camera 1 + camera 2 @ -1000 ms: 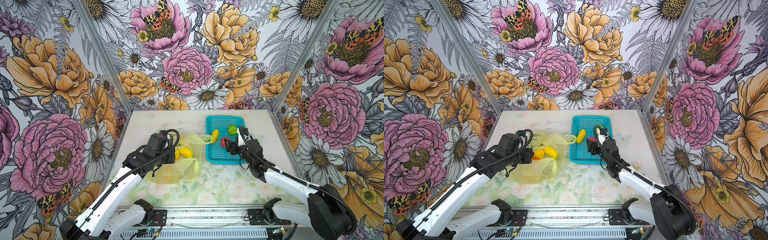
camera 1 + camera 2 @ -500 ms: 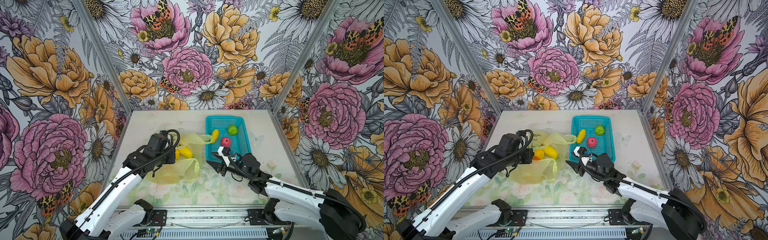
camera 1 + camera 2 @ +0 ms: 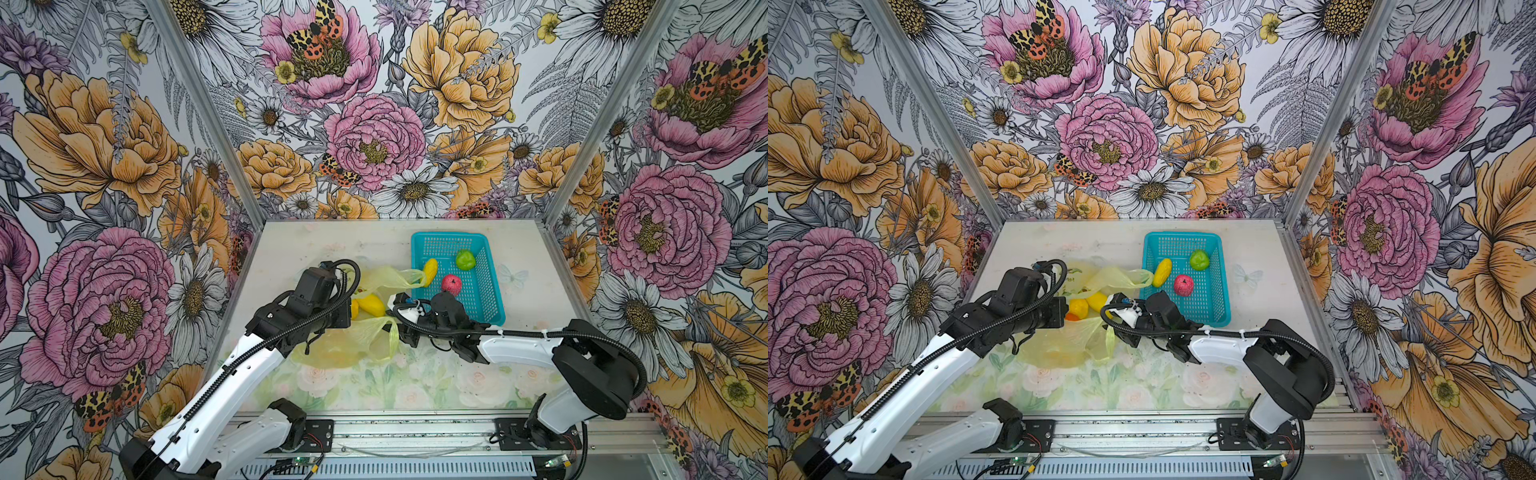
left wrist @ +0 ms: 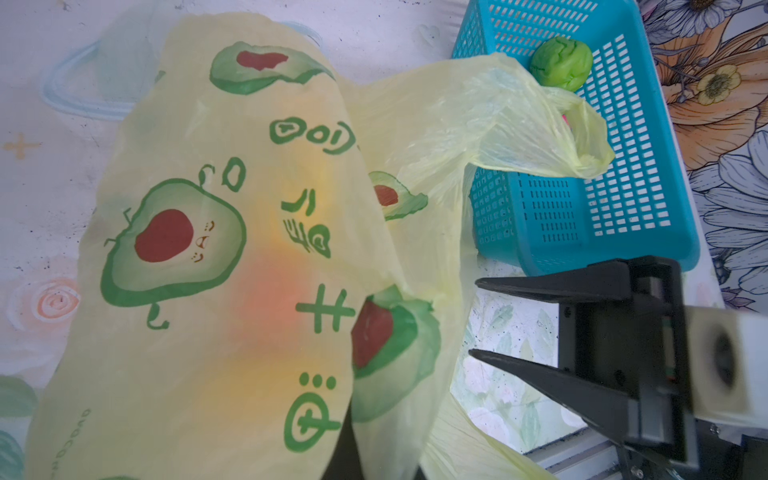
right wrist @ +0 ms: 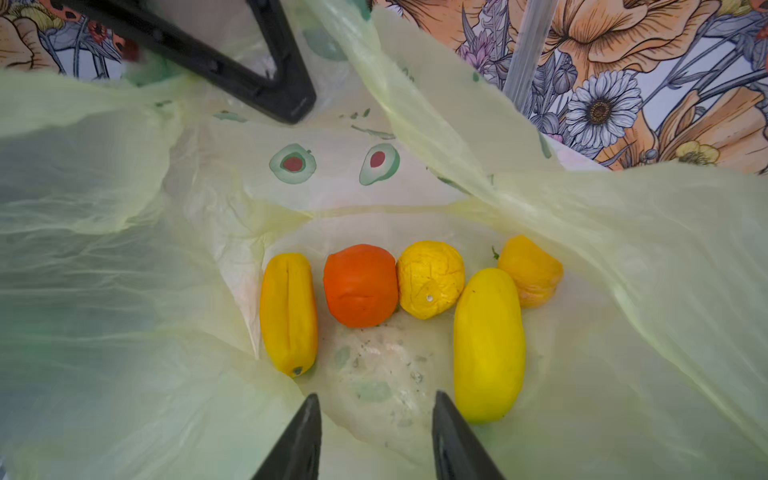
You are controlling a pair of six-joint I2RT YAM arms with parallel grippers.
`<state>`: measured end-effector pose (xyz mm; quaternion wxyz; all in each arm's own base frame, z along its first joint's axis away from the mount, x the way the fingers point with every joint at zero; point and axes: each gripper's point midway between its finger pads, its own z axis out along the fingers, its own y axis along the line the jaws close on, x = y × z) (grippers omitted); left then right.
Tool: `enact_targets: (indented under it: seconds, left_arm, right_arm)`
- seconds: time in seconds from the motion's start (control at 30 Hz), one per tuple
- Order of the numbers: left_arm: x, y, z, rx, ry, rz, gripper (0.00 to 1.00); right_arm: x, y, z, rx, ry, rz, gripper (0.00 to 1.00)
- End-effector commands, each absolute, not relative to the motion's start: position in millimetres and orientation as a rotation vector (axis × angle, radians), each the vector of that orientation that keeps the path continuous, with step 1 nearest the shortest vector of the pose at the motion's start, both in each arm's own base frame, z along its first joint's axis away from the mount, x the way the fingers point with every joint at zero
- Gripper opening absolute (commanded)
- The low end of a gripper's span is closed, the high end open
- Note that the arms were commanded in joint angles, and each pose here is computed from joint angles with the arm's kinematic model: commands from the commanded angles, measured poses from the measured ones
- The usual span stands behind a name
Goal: Untie the knot of the plastic bag and take out the fruit
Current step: 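Move the right gripper back over the bag mouth, then lower the right gripper into the bag toward the yellow ridged fruit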
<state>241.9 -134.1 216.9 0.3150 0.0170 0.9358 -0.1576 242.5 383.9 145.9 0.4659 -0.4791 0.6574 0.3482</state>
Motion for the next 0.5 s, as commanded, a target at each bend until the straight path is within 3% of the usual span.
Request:
enact_targets:
  seconds: [0.0,0.23,0.37,0.47]
  left_arm:
    - [241.4,-133.3,226.5,0.038,2.438,-0.416,0.00]
    - [240.7,-134.1,227.9,0.041,2.432,-0.419,0.00]
    - [240.3,-134.8,227.9,0.045,2.433,-0.421,0.00]
    - [240.1,-134.8,227.8,0.046,2.433,-0.421,0.00]
  right_arm:
    - [230.8,406.8,137.4,-1.268,1.586,0.881,0.50]
    - [218.9,440.8,102.4,-1.402,1.623,0.932,0.62]
    - [216.4,452.2,92.1,-1.428,1.635,0.942,0.61]
    - [215.5,459.2,82.3,-1.446,1.655,0.936,0.55]
